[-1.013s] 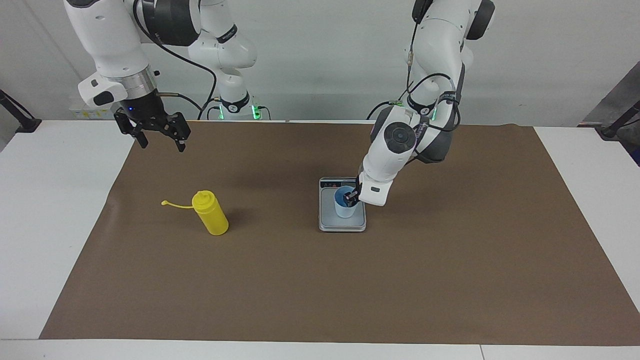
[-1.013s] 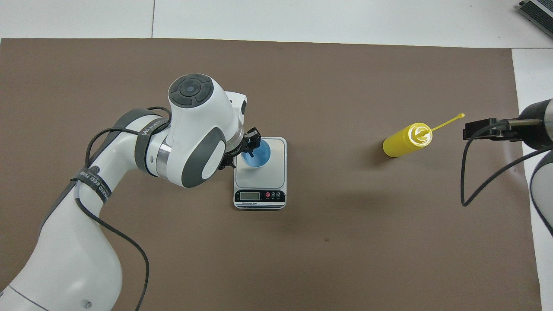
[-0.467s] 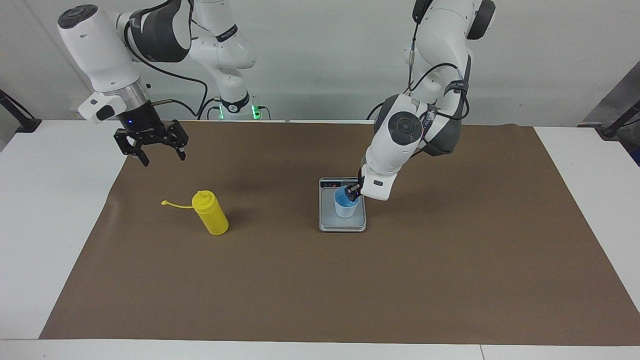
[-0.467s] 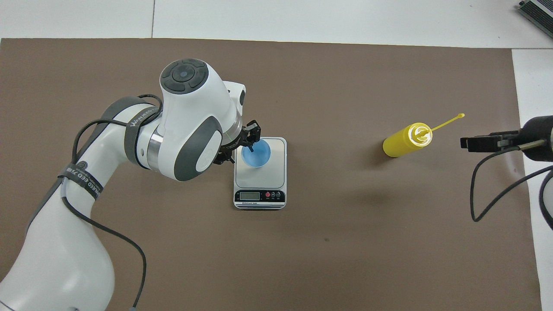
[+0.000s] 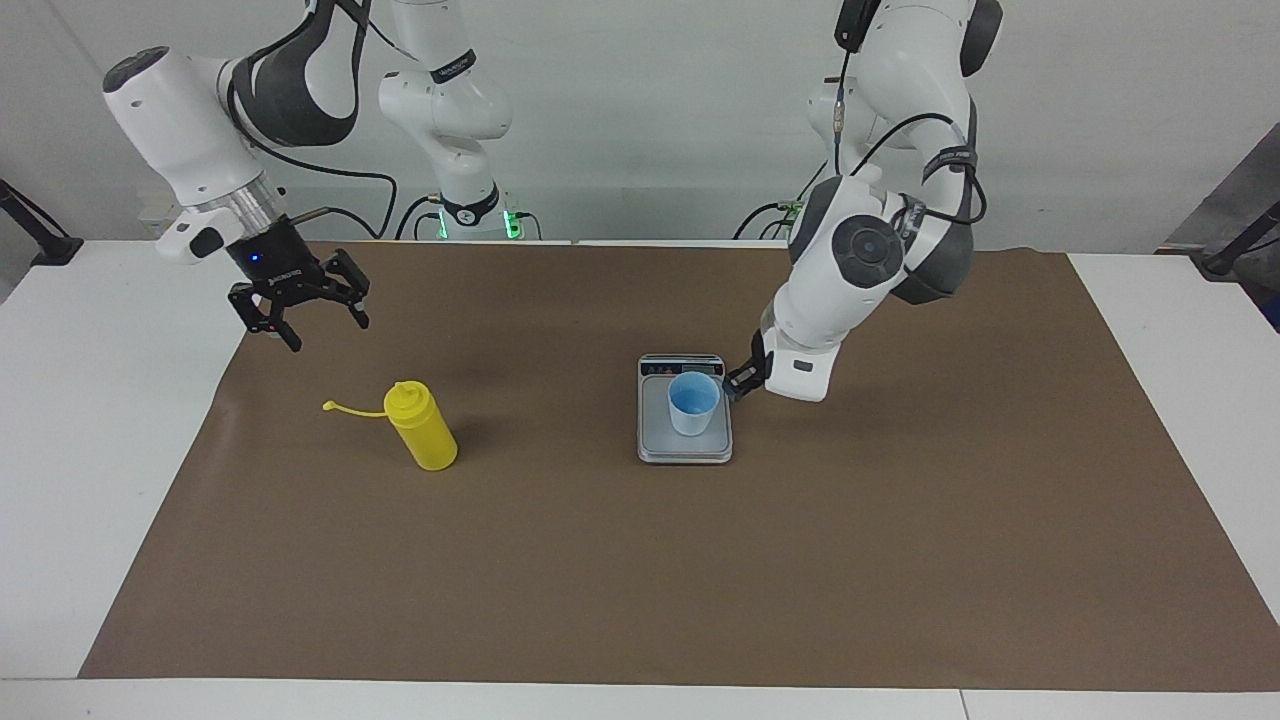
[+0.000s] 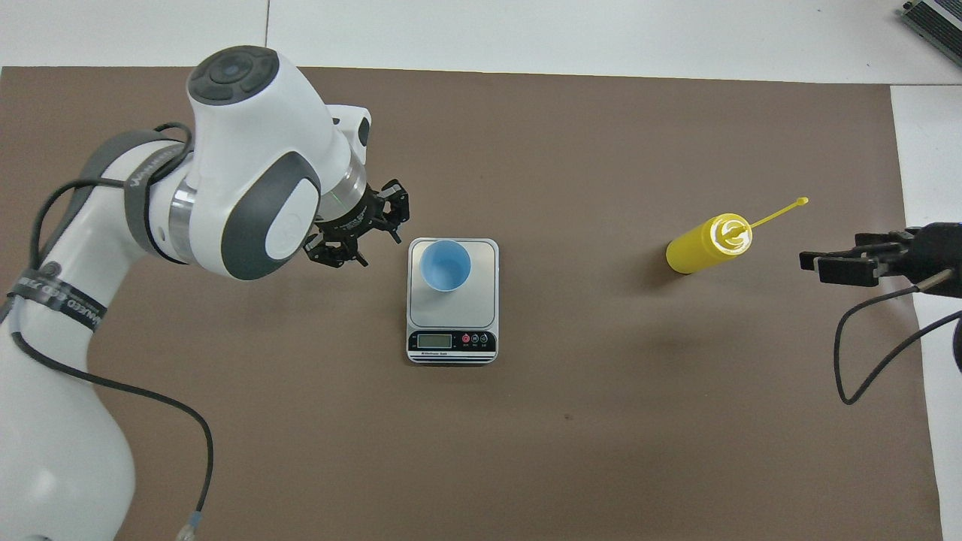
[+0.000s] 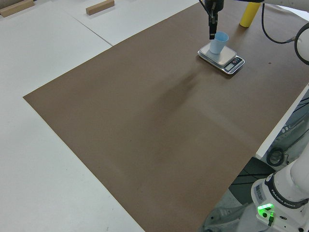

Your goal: Pour seasoning into cup on scale with both arms

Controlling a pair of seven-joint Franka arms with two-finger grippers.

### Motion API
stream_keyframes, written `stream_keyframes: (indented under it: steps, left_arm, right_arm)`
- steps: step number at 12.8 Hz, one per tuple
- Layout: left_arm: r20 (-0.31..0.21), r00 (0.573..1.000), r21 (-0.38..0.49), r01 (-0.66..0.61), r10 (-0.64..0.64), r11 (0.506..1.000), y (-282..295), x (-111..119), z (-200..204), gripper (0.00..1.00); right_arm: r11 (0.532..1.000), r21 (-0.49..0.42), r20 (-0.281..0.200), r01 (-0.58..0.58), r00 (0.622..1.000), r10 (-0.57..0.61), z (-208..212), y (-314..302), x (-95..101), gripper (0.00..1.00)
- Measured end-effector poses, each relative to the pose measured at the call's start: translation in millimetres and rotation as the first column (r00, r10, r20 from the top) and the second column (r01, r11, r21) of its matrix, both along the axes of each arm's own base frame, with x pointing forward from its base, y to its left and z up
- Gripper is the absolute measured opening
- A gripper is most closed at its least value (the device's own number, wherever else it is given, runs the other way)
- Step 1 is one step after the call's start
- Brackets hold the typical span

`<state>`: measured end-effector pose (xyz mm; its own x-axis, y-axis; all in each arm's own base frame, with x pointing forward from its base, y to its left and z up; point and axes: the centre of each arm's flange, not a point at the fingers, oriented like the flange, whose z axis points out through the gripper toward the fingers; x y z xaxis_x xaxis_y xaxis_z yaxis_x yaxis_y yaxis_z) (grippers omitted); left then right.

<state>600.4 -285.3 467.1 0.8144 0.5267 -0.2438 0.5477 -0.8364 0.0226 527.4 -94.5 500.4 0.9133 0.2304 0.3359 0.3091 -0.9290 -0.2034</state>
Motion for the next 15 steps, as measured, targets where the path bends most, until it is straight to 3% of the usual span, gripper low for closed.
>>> stream_keyframes:
  steps: [3,8,15]
  left_arm:
    - [-0.006,0.999,-0.001,-0.035,0.035,0.999,34,13,18,0.55]
    - [-0.008,1.000,-0.021,0.023,-0.023,1.000,86,28,43,0.56]
    - [0.019,0.979,-0.069,0.202,-0.201,0.977,163,34,69,0.56]
  right_arm:
    - [0.996,0.044,0.073,-0.072,0.995,0.069,-21,-14,-6.9,1.00]
    - [0.970,0.130,0.211,-0.207,0.961,0.176,-72,-52,-15.1,1.00]
    - [0.932,0.189,0.333,-0.310,0.913,0.236,-127,-56,-7.8,1.00]
